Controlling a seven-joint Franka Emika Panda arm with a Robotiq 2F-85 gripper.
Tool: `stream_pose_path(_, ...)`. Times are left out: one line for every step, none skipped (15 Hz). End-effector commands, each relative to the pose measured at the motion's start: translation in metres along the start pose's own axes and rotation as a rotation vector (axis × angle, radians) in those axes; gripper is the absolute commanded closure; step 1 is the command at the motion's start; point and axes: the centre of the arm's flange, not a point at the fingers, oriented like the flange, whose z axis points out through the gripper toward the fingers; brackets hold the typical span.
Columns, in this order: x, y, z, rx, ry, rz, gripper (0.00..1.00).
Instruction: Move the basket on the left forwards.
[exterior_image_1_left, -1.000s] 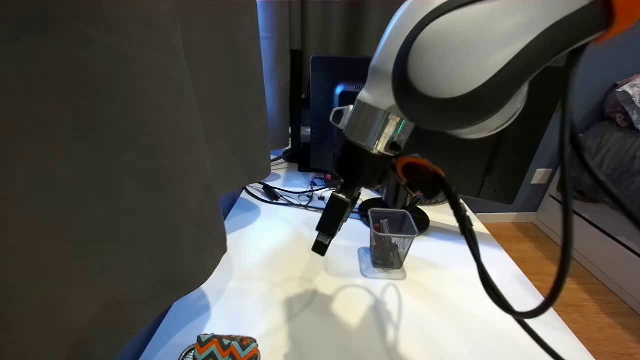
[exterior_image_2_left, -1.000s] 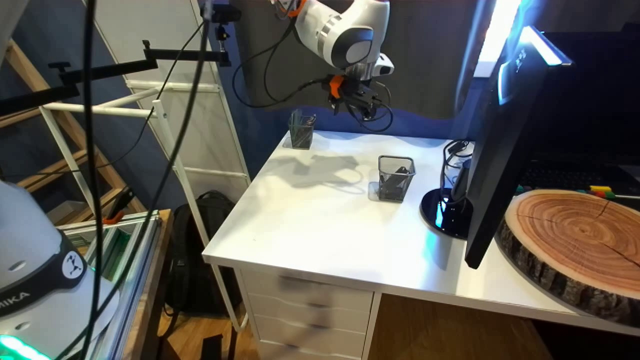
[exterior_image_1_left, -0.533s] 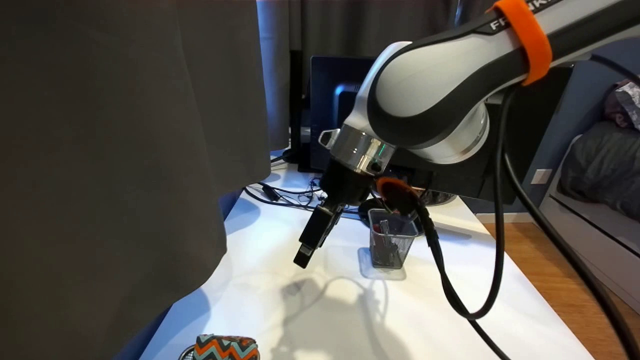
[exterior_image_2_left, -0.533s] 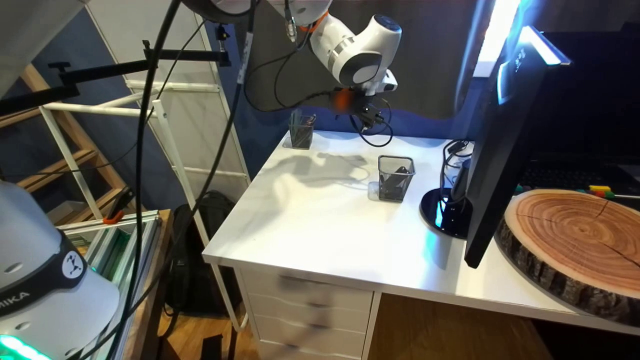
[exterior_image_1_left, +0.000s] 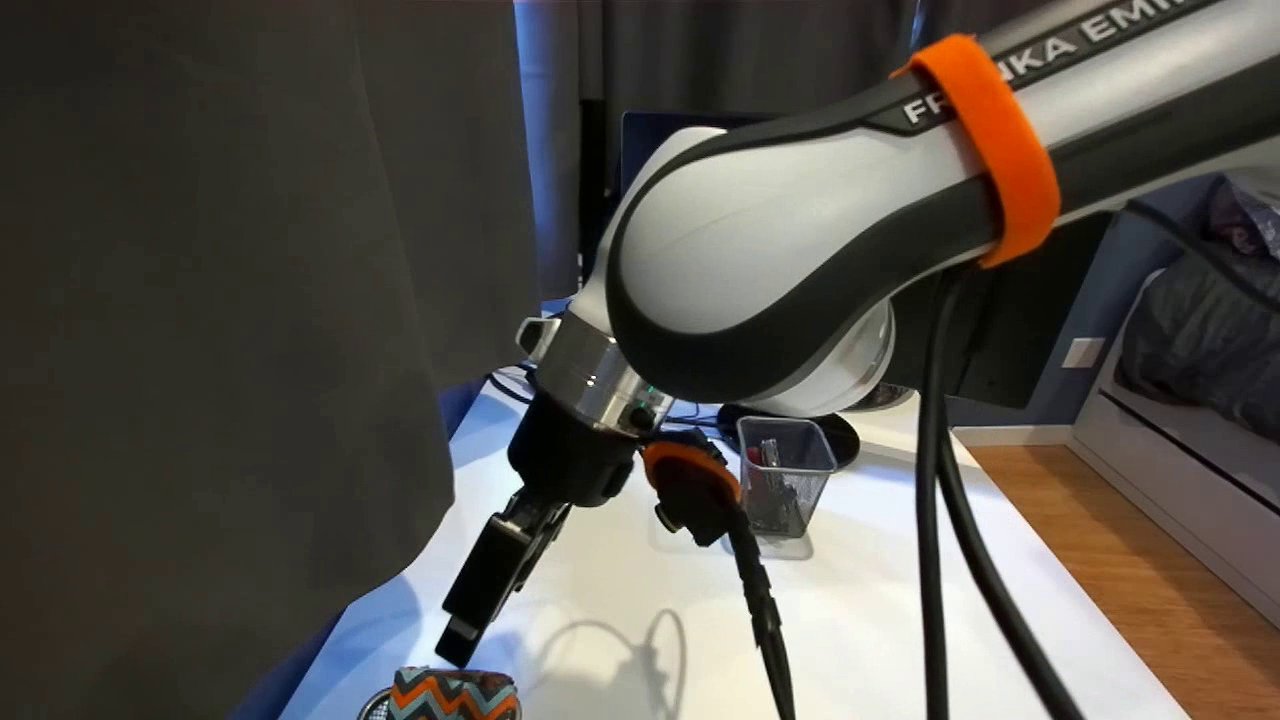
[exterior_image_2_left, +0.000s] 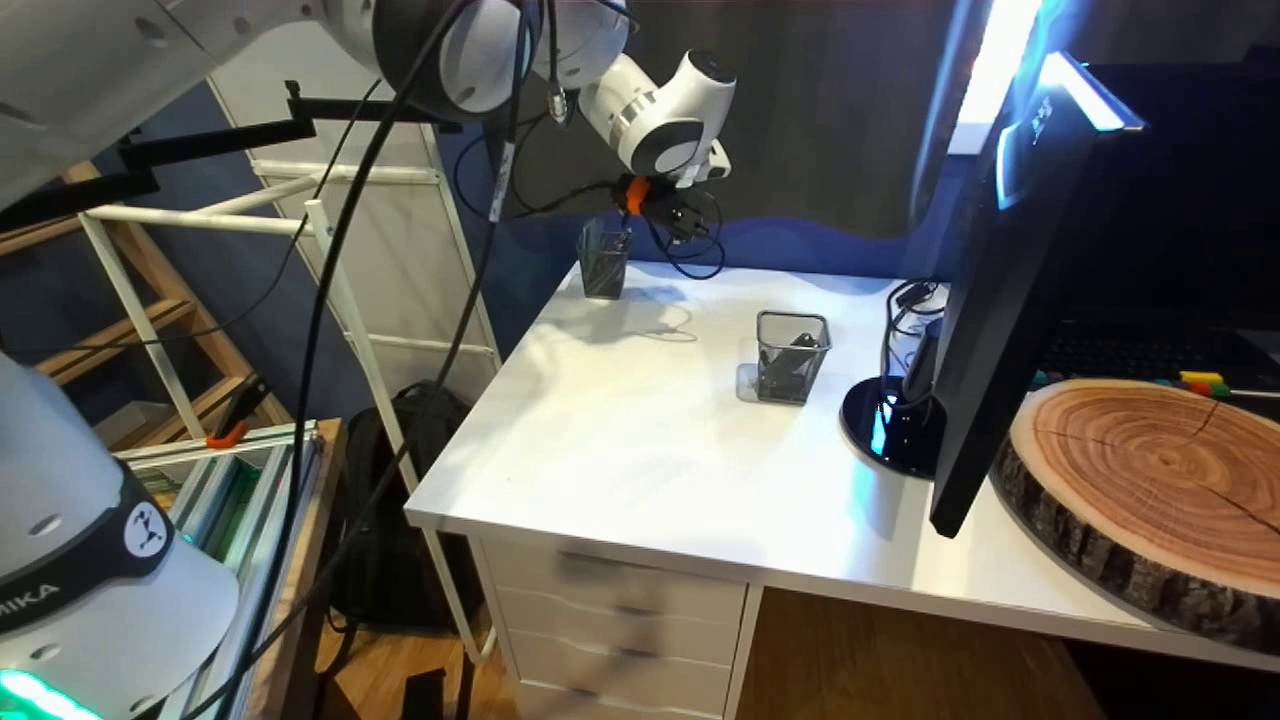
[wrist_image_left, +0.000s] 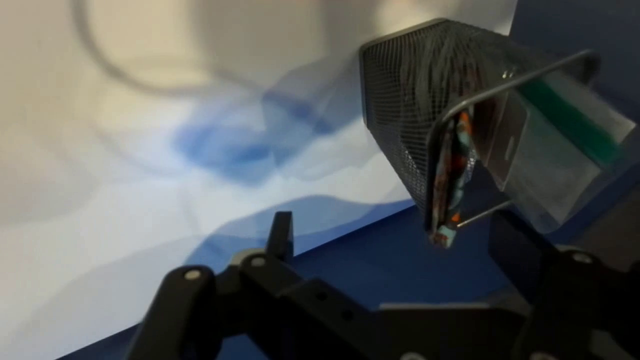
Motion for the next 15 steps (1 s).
stream_pose_path(0.021,0.008,0.007,0.017,0.018,0.0,0.0)
stream_pose_path(0.02,0.006,0.009,0.044,-0.016,-0.028,0.0)
stream_pose_path(0.019,0.005,0.012,0.045,-0.044,-0.037,0.0)
stream_pose_path(0.018,0.005,0.012,0.048,-0.056,-0.038,0.0)
stream_pose_path(0.019,0.005,0.014,0.051,-0.066,-0.037,0.0)
stream_pose_path(0.019,0.006,0.013,0.041,-0.062,-0.029,0.0)
stream_pose_path(0.019,0.007,0.011,0.036,-0.048,-0.019,0.0)
stream_pose_path(0.019,0.009,0.01,0.023,-0.028,-0.009,0.0)
stream_pose_path(0.021,0.012,0.007,0.011,-0.005,0.008,0.0)
stream_pose_path(0.022,0.015,0.005,0.002,0.002,0.02,0.0)
stream_pose_path(0.022,0.018,0.006,-0.016,-0.004,0.017,0.0)
stream_pose_path(0.02,0.021,0.01,-0.039,-0.03,0.01,0.0)
stream_pose_path(0.019,0.025,0.014,-0.05,-0.045,0.01,0.0)
stream_pose_path(0.015,0.029,0.019,-0.057,-0.056,0.021,0.0)
stream_pose_path(0.013,0.032,0.023,-0.06,-0.064,0.03,0.0)
